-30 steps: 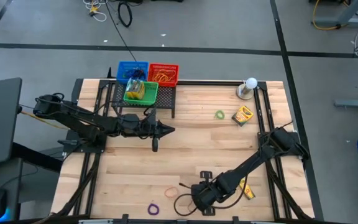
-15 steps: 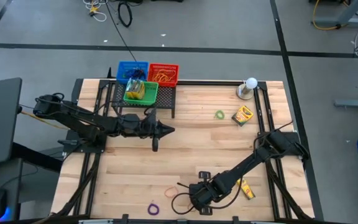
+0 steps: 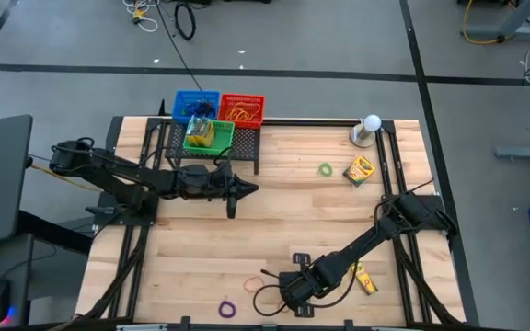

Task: Pick & Place Office Desk Supplies
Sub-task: Put the red rubber band into the red bin

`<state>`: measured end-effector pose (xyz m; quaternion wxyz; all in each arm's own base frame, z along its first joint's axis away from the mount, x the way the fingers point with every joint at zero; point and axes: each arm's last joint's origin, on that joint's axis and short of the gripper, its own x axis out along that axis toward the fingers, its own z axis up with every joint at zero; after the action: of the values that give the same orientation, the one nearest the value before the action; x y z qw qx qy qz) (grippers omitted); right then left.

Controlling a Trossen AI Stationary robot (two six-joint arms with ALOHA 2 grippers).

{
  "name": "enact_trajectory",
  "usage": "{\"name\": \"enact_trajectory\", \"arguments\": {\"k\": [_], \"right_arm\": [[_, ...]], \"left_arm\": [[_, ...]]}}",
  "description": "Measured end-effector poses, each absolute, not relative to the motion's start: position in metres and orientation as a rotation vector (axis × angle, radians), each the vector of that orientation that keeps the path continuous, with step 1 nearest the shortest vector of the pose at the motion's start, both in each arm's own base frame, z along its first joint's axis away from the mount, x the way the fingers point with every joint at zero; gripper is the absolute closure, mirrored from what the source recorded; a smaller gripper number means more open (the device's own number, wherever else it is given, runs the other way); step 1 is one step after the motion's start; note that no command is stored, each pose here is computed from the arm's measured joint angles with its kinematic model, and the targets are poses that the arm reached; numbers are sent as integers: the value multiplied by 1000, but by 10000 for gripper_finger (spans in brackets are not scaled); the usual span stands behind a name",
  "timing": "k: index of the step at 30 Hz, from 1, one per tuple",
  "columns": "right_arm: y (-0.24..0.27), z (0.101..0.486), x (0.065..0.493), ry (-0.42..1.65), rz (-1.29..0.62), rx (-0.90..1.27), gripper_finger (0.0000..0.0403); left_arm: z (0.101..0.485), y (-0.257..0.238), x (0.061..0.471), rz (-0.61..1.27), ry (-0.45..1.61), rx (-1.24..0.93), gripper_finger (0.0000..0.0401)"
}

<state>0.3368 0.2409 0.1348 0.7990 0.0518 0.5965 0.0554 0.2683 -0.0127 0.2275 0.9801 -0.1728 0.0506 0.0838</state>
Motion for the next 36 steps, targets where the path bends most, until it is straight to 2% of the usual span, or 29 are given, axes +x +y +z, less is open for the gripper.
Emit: {"name": "enact_trajectory", "arguments": {"k": [8,12,20,22,30,33,36], "right_arm": [[229,143,330,1321,49,25,400],[217,163,326,1291,-21,-20,401],[202,202,325,1179,-54,7,399],[202,200,325,1202,-49,50,386],[219,180,340,1175,86,126,289],[225,162,339,1228,67,132,278],[231,145,336,1270,42,108,286]], "left_arm": [[228,-12,268,175,96,-332,392],[229,-13,268,166,92,-332,391],[226,-13,269,169,113,-336,358],[224,-13,270,171,120,-340,353],[209,-16,275,173,184,-334,350],[205,-17,277,175,198,-324,349],[202,-17,278,181,212,-312,349]]}}
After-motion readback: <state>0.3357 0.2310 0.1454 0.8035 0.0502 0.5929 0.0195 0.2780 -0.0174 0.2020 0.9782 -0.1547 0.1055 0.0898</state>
